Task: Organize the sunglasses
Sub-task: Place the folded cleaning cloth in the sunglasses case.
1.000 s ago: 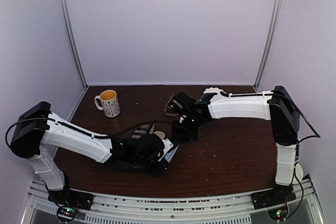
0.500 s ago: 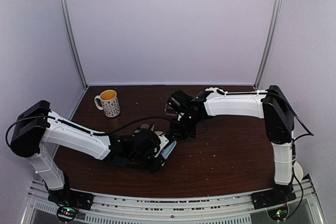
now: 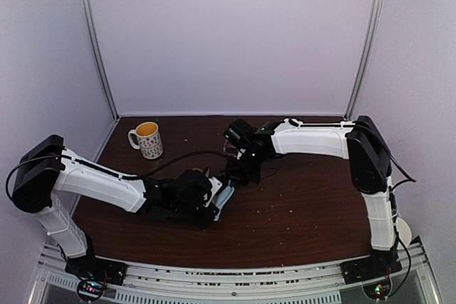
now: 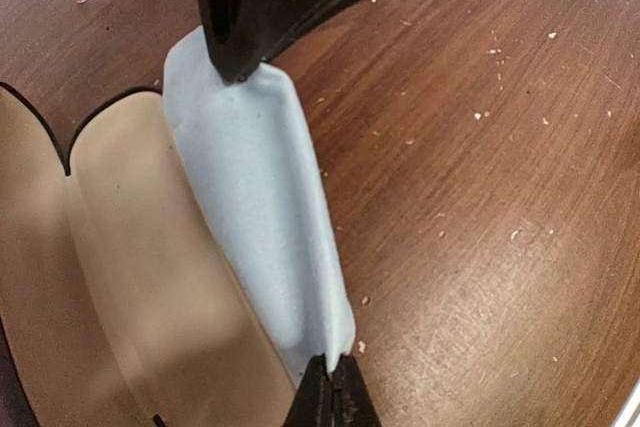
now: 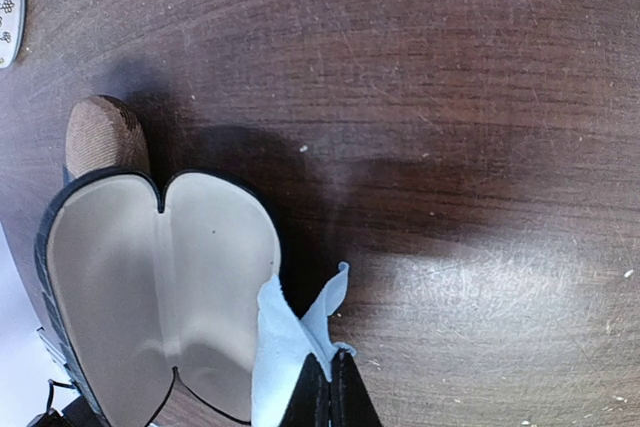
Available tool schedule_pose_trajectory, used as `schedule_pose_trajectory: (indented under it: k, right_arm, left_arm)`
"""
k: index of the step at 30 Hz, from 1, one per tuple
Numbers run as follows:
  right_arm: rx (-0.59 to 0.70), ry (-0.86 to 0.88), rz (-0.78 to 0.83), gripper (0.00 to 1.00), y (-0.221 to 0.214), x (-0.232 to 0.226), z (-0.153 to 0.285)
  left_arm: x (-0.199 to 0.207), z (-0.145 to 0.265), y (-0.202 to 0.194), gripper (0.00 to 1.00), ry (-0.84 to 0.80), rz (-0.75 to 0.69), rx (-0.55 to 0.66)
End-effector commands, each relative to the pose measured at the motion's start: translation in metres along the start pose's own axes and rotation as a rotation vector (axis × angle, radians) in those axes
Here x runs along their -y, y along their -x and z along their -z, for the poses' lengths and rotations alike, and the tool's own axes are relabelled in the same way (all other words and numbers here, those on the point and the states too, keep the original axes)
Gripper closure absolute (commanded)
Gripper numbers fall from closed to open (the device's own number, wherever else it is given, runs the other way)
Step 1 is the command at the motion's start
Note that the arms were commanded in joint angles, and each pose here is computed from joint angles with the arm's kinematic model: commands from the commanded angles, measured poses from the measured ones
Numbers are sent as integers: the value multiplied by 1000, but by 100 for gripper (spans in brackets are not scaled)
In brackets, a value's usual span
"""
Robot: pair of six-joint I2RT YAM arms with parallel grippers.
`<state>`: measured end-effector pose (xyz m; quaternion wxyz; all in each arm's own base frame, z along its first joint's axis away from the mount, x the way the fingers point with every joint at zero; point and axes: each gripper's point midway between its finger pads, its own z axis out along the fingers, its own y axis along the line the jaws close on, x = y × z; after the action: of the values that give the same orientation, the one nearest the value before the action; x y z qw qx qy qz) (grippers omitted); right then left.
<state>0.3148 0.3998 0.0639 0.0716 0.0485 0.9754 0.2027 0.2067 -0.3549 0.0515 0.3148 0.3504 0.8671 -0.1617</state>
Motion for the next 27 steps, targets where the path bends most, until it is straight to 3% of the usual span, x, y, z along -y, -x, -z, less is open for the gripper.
schedule_pose_trajectory:
  k: [1, 27]
  right_arm:
    - [9, 19, 1, 100, 9, -7, -1]
    - [-12, 118, -84, 100, 20, -26, -18]
  left_arm:
    - [-2, 6, 6, 100, 2, 18, 24]
    - [-35, 5, -4, 100, 117, 73, -29]
